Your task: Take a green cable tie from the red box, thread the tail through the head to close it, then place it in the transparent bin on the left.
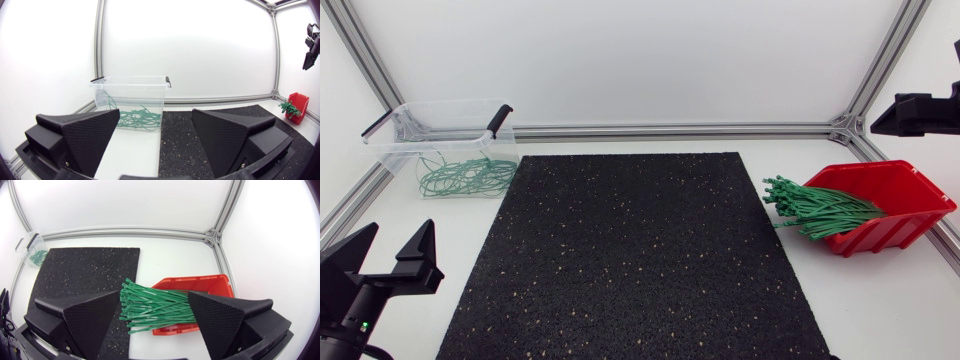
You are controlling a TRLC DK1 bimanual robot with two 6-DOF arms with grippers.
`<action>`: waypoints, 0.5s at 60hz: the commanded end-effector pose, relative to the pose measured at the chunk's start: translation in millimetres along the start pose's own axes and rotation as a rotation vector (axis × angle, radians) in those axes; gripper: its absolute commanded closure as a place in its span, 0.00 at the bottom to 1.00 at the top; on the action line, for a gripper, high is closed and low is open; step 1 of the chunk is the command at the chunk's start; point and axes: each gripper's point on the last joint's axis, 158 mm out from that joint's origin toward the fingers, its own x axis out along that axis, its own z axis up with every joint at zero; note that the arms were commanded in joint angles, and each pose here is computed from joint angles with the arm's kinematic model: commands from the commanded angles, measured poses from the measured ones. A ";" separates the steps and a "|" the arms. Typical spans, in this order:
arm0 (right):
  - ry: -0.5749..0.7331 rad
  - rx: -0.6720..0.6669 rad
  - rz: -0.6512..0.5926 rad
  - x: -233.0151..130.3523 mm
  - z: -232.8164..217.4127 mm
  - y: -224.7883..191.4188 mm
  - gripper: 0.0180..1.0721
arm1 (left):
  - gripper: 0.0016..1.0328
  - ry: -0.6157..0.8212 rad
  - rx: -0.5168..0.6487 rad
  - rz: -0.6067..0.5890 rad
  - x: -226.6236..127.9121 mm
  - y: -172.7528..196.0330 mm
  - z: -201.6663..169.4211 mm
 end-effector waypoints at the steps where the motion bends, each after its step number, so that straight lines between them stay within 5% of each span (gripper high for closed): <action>1: 0.044 -0.083 0.031 8.8 4.2 -5.7 0.05 | 0.03 0.042 -0.012 0.009 1.7 2.1 -21.1; 30: 0.322 -0.700 0.288 46.9 -36.9 -8.5 0.05 | 0.03 0.042 -0.012 0.003 1.7 0.5 -21.1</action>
